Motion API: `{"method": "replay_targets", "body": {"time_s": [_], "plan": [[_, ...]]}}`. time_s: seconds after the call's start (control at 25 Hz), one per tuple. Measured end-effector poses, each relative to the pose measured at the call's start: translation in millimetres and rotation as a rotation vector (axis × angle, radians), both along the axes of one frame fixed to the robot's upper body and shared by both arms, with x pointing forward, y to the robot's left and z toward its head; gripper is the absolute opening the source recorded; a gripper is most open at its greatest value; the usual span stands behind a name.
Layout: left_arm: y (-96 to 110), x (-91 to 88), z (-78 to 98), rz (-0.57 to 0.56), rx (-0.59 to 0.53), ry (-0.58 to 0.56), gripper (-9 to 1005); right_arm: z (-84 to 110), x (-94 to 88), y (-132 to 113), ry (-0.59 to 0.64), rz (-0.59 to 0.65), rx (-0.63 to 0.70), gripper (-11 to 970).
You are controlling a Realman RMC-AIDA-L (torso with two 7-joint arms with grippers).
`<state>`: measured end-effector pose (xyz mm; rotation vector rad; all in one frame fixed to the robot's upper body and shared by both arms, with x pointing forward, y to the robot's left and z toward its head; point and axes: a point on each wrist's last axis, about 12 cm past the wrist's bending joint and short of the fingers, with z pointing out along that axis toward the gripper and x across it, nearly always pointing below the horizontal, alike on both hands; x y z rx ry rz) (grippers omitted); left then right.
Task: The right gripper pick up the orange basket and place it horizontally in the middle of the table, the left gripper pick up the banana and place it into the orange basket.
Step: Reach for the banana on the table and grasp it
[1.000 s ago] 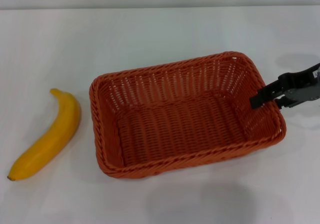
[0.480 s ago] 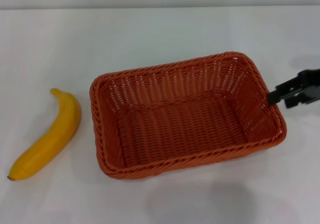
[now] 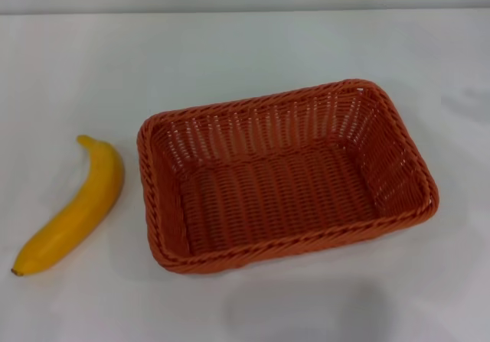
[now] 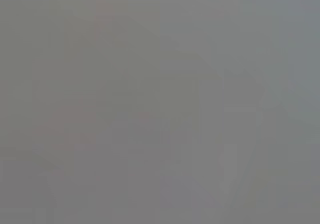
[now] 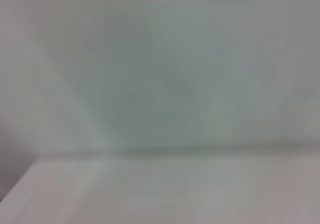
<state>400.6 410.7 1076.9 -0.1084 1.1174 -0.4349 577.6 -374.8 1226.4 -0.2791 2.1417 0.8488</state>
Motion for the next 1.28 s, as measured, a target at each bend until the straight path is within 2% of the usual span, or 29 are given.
{"method": "replay_targets", "body": {"time_s": [0.16, 0.28, 0.32, 0.4, 0.6, 0.72, 0.8, 0.92, 1.12, 1.24, 1.28], "plan": [[24, 7.4, 25.2, -0.156, -0.08, 0.122, 677, -5.9, -14.2, -29, -0.211, -0.075, -0.046, 581], [49, 27.9, 63.7, -0.315, -0.132, 0.309, 677, -11.6, -24.1, -41, -0.329, -0.109, -0.095, 581], [49, 27.9, 63.7, -0.315, -0.132, 0.309, 677, -12.7, -26.5, -43, -0.355, -0.115, -0.107, 581], [55, 39.0, 78.4, -0.383, -0.135, 0.394, 677, -15.5, -31.1, -49, -0.4, -0.141, -0.135, 580], [59, 73.3, 116.9, -0.495, -0.056, 0.705, 677, -20.7, -37.2, -57, -0.472, -0.187, -0.186, 579], [58, 91.5, 132.3, -0.497, 0.006, 0.899, 678, -20.8, -40.1, -61, -0.508, -0.204, -0.215, 578], [57, 103.9, 137.9, -0.491, 0.06, 1.054, 678, -19.9, -40.4, -63, -0.525, -0.221, -0.229, 578], [50, 120.7, 144.6, -0.504, 0.164, 1.229, 678, -18.9, -40.0, -66, -0.534, -0.231, -0.243, 578], [32, 135.6, 147.3, -0.557, 0.309, 1.423, 677, -18.0, -32.3, -60, -0.557, -0.23, -0.252, 578], [20, 138.3, 134.9, -0.625, 0.4, 1.535, 677, -17.9, -23.5, -50, -0.569, -0.217, -0.238, 578], [20, 138.3, 134.9, -0.625, 0.4, 1.535, 678, -18.1, -22.7, -49, -0.571, -0.215, -0.234, 578]]}}
